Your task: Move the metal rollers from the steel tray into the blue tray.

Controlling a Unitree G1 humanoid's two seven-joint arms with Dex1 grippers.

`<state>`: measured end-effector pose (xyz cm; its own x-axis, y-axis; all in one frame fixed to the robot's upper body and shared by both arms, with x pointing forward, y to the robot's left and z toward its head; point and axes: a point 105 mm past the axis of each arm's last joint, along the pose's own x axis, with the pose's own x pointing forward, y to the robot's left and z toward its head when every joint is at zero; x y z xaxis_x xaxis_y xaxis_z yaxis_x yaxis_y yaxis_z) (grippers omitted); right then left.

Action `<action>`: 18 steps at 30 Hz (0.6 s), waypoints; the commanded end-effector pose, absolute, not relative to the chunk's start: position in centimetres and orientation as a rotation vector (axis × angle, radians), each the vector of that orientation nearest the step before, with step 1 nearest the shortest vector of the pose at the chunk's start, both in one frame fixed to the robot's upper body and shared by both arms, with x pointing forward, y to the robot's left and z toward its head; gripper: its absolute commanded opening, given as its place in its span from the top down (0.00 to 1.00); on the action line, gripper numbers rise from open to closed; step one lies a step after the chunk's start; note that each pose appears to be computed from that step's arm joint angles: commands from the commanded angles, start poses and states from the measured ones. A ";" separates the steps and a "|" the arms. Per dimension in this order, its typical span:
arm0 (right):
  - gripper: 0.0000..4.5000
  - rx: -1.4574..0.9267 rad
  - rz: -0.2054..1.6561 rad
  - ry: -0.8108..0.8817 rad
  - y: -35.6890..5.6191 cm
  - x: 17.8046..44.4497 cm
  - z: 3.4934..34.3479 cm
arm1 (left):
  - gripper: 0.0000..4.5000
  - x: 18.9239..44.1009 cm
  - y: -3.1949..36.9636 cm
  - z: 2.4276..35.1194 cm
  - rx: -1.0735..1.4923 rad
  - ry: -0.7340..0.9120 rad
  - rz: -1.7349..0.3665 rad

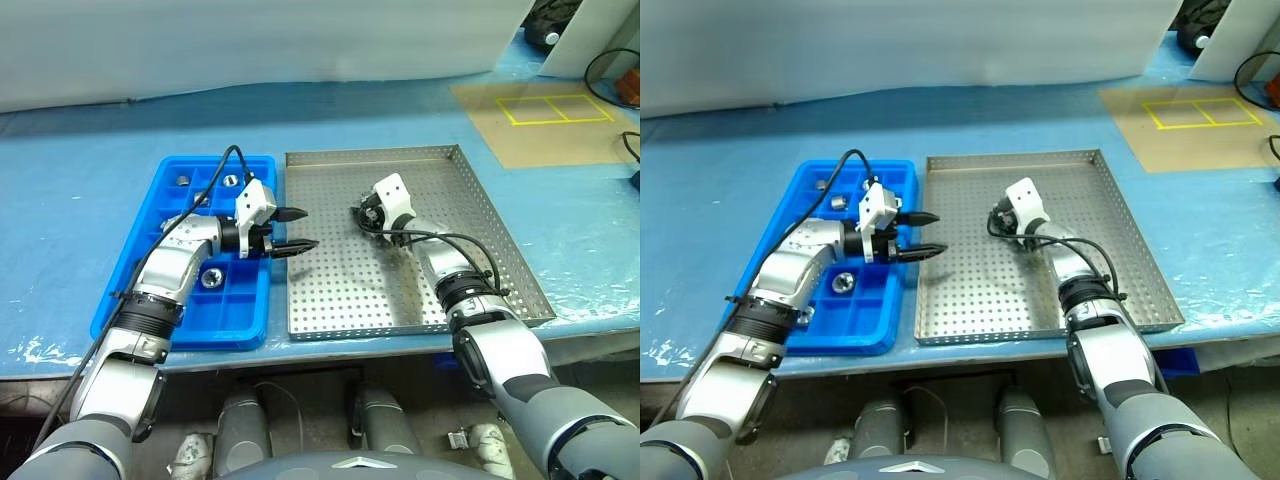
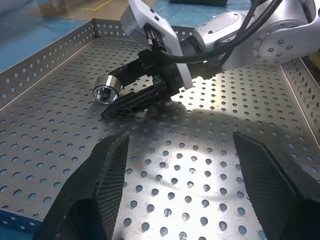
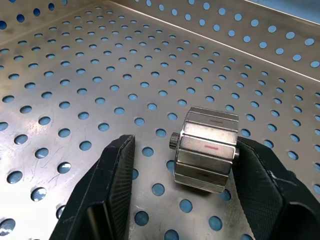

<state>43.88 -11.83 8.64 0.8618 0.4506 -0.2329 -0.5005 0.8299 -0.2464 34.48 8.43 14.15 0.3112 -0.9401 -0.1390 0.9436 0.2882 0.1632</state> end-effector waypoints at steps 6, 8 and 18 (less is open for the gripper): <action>0.72 -0.318 0.480 0.173 -12.3 43.9 8.2 | 0.22 34.4 8.7 15.4 0.268 -0.029 -1.249; 0.72 -0.321 0.466 0.173 -12.5 44.0 8.2 | 0.22 34.4 8.7 15.4 0.272 -0.028 -1.251; 0.72 -0.354 0.798 -0.015 -7.0 41.6 14.1 | 0.22 33.2 11.3 16.4 0.293 -0.007 -1.237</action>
